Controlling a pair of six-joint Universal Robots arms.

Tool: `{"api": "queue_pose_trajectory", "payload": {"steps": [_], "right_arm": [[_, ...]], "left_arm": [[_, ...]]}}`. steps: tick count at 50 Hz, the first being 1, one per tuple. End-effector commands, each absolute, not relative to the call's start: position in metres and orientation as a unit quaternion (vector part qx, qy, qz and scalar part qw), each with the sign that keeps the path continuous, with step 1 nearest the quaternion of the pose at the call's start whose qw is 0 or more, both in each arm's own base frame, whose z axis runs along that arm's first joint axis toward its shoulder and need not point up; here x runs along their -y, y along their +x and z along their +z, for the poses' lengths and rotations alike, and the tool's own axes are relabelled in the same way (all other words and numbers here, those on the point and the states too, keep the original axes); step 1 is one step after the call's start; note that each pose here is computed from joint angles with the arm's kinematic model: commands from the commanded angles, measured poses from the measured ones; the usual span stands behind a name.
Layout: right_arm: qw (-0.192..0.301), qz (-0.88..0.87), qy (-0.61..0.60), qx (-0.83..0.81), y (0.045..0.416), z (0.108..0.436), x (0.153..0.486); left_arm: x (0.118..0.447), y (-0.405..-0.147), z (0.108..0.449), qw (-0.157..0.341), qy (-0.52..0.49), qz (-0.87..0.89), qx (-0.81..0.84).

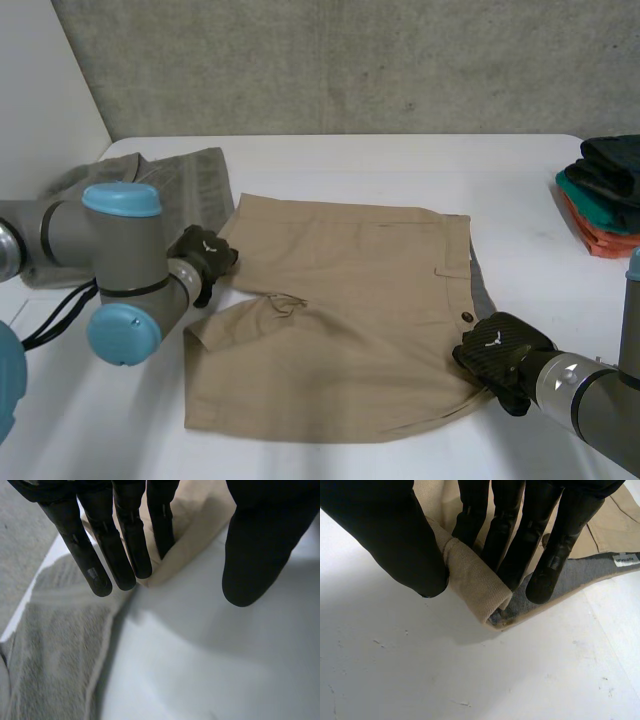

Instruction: Fold the laundry.

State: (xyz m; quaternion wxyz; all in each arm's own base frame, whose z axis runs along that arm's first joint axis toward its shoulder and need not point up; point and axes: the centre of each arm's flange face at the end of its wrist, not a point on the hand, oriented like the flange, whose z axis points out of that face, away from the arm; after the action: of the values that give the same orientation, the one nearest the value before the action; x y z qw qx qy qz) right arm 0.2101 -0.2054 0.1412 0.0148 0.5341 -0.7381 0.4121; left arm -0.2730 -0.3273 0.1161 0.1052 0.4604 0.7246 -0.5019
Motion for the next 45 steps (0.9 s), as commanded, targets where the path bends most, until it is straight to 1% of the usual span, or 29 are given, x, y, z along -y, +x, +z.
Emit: {"api": "queue_pose_trajectory", "payload": {"steps": [1,6,13,14,17,21,22,25,26,27,28,32,38,40,45], "right_arm": [[0.017,0.414,0.533,0.738,0.210,0.141,0.206],[0.018,0.417,0.533,0.736,0.210,0.142,0.207],[0.017,0.418,0.531,0.737,0.211,0.142,0.207],[0.017,0.419,0.531,0.736,0.211,0.142,0.207],[0.016,0.418,0.530,0.738,0.210,0.142,0.207],[0.015,0.419,0.527,0.739,0.210,0.142,0.208],[0.015,0.419,0.527,0.739,0.210,0.142,0.208],[0.014,0.419,0.526,0.740,0.211,0.142,0.207],[0.014,0.419,0.526,0.740,0.210,0.142,0.208],[0.014,0.420,0.526,0.740,0.210,0.142,0.208],[0.015,0.421,0.526,0.739,0.210,0.142,0.208],[0.015,0.422,0.525,0.739,0.211,0.143,0.209],[0.017,0.422,0.524,0.740,0.210,0.144,0.209],[0.017,0.422,0.524,0.740,0.210,0.144,0.210],[0.025,0.428,0.513,0.744,0.205,0.147,0.216]], "left_arm": [[0.306,-0.269,0.131,0.098,0.464,-0.495,-0.728],[0.295,-0.269,0.147,0.102,0.462,-0.505,-0.722],[0.278,-0.259,0.184,0.107,0.445,-0.538,-0.709],[0.270,-0.257,0.196,0.102,0.436,-0.549,-0.705],[0.260,-0.255,0.207,0.090,0.426,-0.560,-0.705],[0.232,-0.246,0.228,0.055,0.391,-0.581,-0.712],[0.228,-0.246,0.228,0.048,0.389,-0.581,-0.714],[0.203,-0.251,0.227,0.002,0.394,-0.575,-0.717],[0.197,-0.252,0.224,-0.010,0.397,-0.570,-0.719],[0.186,-0.253,0.218,-0.032,0.401,-0.559,-0.725],[0.181,-0.253,0.215,-0.039,0.404,-0.554,-0.727],[0.167,-0.250,0.197,-0.051,0.412,-0.526,-0.742],[0.167,-0.249,0.176,-0.049,0.415,-0.509,-0.753],[0.167,-0.250,0.164,-0.049,0.418,-0.497,-0.759],[0.164,-0.251,0.156,-0.050,0.423,-0.486,-0.763]]}}
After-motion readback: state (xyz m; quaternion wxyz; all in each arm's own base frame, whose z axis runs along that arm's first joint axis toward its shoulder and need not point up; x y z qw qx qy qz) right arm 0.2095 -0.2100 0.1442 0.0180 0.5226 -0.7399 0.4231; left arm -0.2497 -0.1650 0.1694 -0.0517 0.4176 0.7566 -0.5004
